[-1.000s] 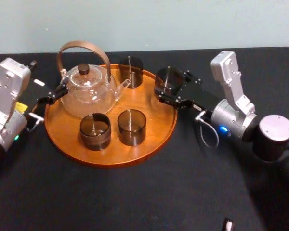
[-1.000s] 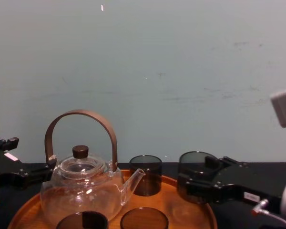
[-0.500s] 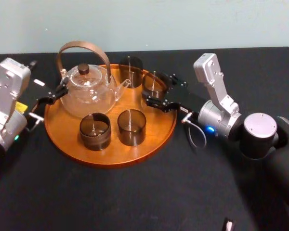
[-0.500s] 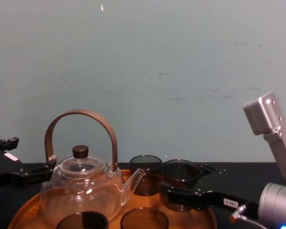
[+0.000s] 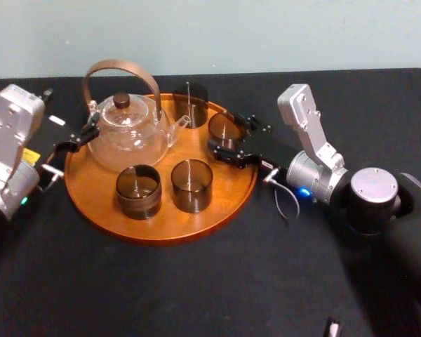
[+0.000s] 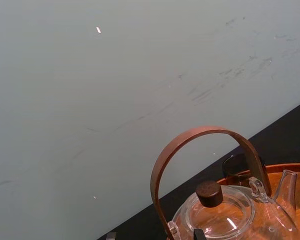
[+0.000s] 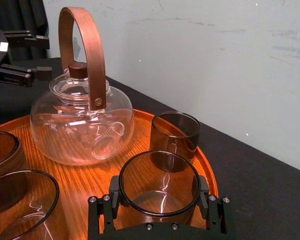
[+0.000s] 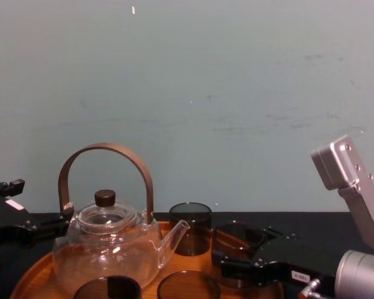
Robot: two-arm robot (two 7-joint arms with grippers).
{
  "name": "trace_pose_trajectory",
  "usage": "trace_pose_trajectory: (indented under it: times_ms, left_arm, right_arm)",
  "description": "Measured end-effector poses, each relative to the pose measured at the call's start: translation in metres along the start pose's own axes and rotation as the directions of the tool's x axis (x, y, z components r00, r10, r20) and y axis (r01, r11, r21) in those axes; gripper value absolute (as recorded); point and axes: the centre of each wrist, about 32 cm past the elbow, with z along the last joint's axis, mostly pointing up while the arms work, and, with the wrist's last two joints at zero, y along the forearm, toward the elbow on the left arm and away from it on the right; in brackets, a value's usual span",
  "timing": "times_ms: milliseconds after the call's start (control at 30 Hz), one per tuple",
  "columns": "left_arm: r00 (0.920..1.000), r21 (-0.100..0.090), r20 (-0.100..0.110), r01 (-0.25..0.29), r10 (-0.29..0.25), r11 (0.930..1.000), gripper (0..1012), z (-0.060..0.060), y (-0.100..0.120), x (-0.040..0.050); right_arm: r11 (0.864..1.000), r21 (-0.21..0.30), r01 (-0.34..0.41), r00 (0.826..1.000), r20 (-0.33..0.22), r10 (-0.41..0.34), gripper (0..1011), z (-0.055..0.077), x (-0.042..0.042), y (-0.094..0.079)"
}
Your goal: Pick up the glass from the table and place it on the tray.
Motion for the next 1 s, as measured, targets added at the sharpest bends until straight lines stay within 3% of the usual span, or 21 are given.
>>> trace_pose_trajectory:
  times_ms: [767,1000]
  left_arm:
    - [1.0000,0.000,0.000,0.000,0.000,1.0000,1001,0.0000,0.0000,0.0000]
    - [1.0000,0.000,0.000,0.000,0.000,1.0000,1001,0.0000,0.0000,0.0000]
  right_arm:
    - [1.000,-0.007,-0.004,1.000,0.004,0.004,905,-0.0028,0.0007,0.0044]
    - [1.000,-0.006,-0.003,1.000,0.003,0.003,1002,-0.0028,0.0008,0.0042]
